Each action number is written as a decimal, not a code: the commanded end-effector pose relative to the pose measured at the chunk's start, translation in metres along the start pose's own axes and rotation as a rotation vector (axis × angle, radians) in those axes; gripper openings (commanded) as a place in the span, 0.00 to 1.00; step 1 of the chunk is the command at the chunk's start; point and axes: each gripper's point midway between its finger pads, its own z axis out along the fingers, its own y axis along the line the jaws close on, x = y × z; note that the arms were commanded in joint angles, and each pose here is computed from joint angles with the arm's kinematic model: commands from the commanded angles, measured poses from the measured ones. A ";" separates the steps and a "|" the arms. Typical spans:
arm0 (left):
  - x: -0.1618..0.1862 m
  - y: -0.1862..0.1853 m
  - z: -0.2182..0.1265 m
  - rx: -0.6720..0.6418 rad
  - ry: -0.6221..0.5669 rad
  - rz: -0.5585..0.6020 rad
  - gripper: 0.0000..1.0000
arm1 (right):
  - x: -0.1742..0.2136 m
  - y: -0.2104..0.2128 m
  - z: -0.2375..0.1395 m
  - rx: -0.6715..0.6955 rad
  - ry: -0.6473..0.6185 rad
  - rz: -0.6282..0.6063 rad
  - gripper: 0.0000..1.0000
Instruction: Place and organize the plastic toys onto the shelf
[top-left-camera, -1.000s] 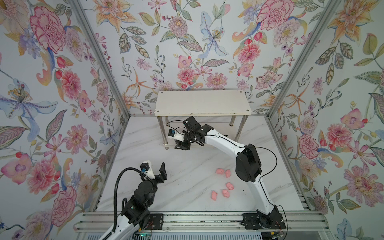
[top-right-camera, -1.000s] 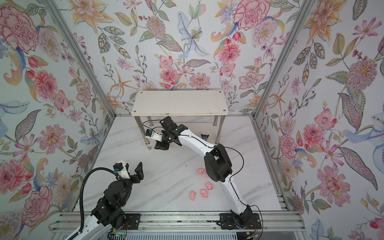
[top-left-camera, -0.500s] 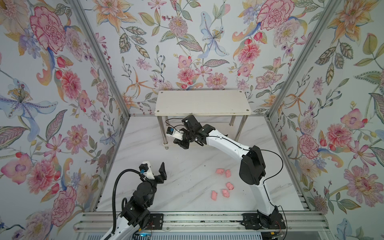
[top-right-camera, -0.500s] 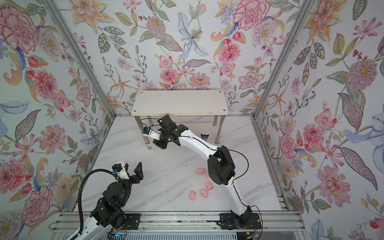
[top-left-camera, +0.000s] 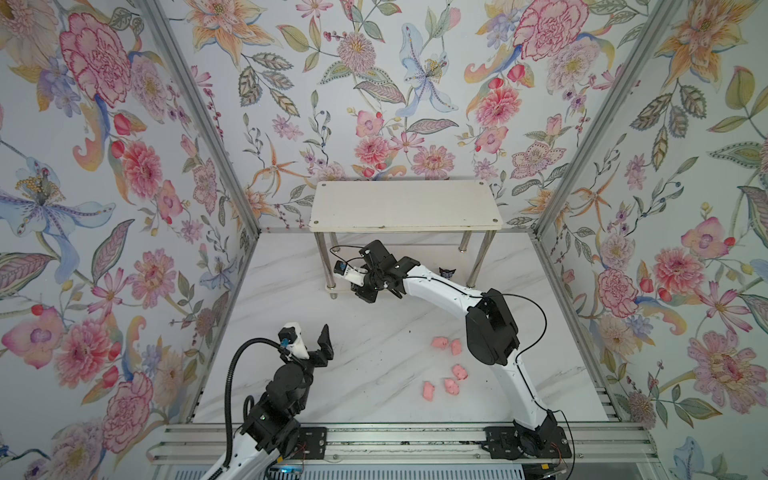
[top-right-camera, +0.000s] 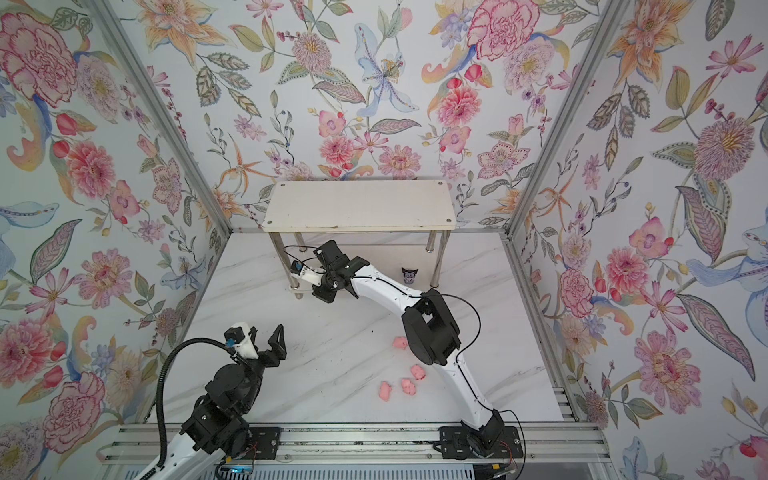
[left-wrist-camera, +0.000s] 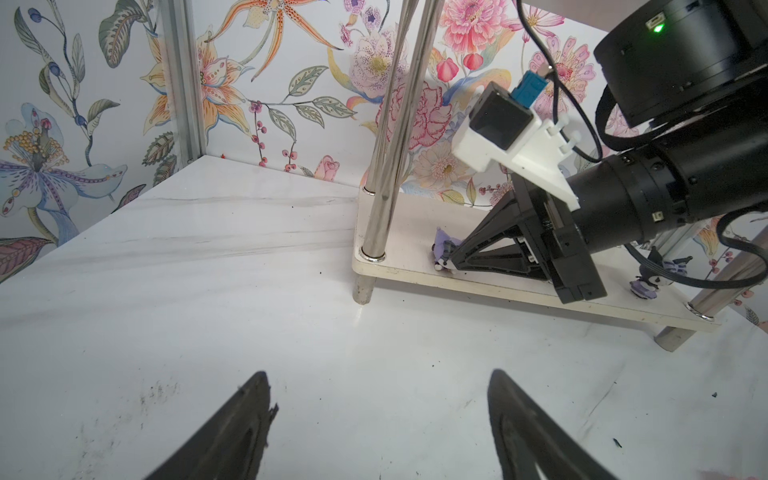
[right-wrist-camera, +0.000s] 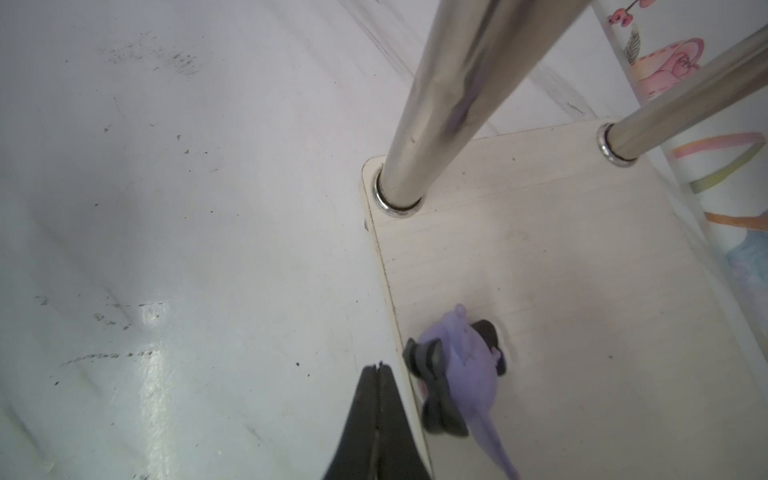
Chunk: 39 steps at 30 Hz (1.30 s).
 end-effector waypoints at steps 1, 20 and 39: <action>0.007 0.003 0.001 -0.009 0.016 0.018 0.82 | 0.002 -0.007 0.011 0.033 0.008 0.026 0.00; 0.008 0.004 0.002 -0.016 0.017 0.020 0.83 | 0.009 -0.043 0.021 0.130 -0.009 0.096 0.00; 0.009 0.002 0.003 -0.010 0.027 0.030 0.83 | -0.009 -0.012 -0.013 0.135 -0.044 0.098 0.00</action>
